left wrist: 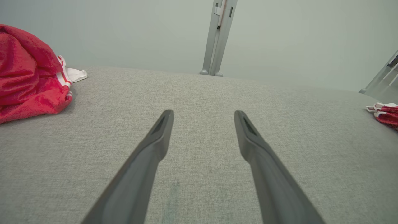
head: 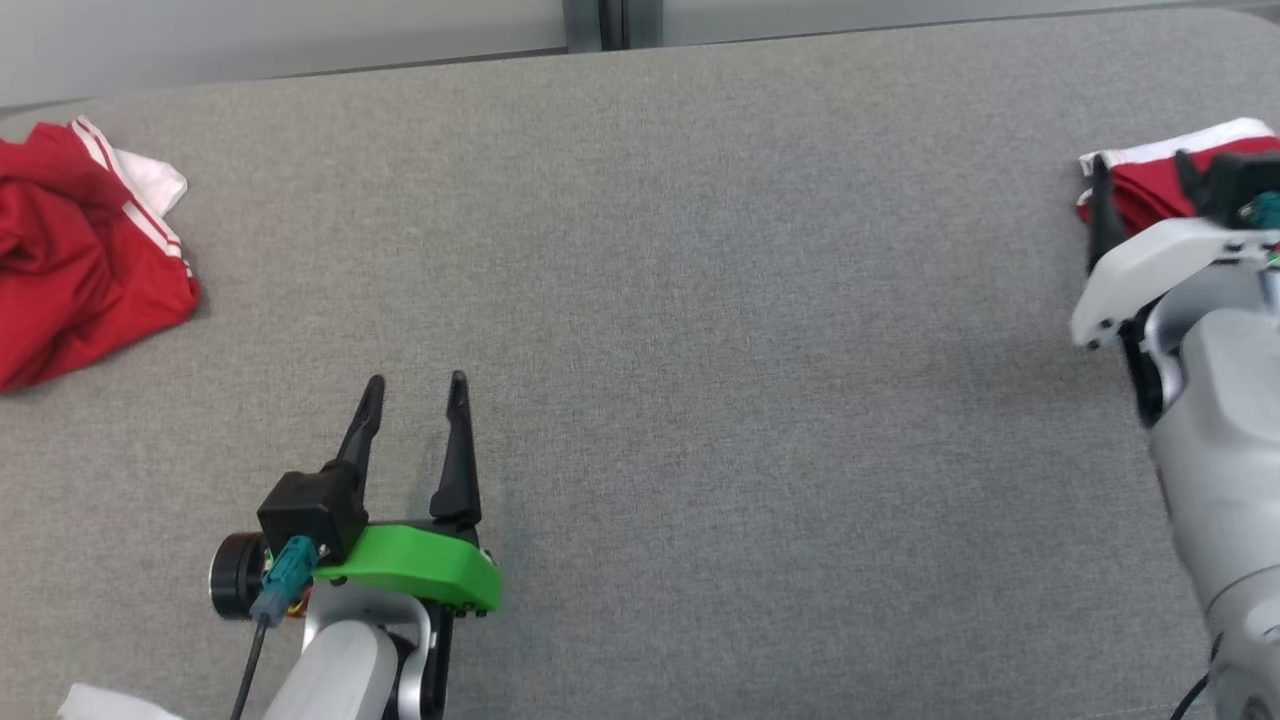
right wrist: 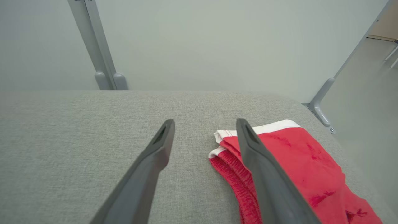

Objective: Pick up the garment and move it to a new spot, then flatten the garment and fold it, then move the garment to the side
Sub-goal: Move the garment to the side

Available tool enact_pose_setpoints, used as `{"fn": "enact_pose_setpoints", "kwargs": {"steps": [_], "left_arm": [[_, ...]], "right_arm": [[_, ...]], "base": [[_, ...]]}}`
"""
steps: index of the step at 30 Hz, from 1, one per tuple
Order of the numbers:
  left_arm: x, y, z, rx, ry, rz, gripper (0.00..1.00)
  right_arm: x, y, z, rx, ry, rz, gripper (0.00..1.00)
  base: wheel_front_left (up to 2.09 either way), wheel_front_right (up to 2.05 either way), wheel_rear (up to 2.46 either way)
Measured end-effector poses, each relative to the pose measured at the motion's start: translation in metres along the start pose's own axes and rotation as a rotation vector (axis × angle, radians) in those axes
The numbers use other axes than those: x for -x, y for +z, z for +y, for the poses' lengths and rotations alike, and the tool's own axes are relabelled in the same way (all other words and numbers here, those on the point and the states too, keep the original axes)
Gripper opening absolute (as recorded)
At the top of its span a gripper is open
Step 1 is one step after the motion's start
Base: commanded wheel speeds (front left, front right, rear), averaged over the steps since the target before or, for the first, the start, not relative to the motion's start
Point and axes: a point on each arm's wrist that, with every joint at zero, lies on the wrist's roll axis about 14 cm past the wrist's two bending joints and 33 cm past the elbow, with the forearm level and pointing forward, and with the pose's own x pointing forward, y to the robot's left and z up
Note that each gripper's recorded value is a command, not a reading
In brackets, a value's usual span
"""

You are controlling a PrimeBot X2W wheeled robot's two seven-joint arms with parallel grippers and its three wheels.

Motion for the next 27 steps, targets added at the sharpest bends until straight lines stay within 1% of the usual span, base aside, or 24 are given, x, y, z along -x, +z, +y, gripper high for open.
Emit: {"fn": "enact_pose_setpoints", "kwargs": {"steps": [4, 7, 10, 14, 19, 21, 23, 27], "left_arm": [[0.018, 0.000, 0.015, 0.004, 0.059, 0.001, 1.00], [0.033, 0.000, 0.026, 0.005, 0.100, 0.003, 1.00], [0.050, -0.003, 0.035, 0.010, 0.128, 0.009, 1.00], [0.070, 0.002, 0.038, 0.020, 0.142, -0.014, 1.00], [0.091, 0.006, 0.044, 0.025, 0.168, -0.039, 1.00], [0.099, 0.005, 0.045, 0.027, 0.174, -0.044, 1.00], [0.104, 0.006, 0.046, 0.030, 0.177, -0.051, 1.00], [0.110, 0.009, 0.045, 0.040, 0.181, -0.071, 1.00]], "right_arm": [[0.025, 0.010, 0.042, -0.046, 0.089, -0.075, 1.00], [0.049, 0.019, 0.056, -0.058, 0.126, -0.140, 1.00], [0.076, 0.017, 0.070, -0.099, 0.154, -0.174, 1.00], [0.110, 0.019, 0.072, -0.126, 0.148, -0.229, 1.00], [0.141, 0.014, 0.077, -0.150, 0.146, -0.257, 1.00], [0.150, 0.011, 0.082, -0.158, 0.160, -0.261, 1.00], [0.158, 0.011, 0.090, -0.197, 0.186, -0.264, 1.00], [0.172, 0.009, 0.105, -0.238, 0.232, -0.265, 1.00]], "base": [[0.00, 0.00, 0.00], [0.00, 0.00, 0.00], [0.00, 0.00, 0.00], [0.00, 0.00, 0.00], [0.00, 0.00, 0.00], [0.00, 0.00, 0.00], [0.00, 0.00, 0.00], [0.00, 0.00, 0.00]]}}
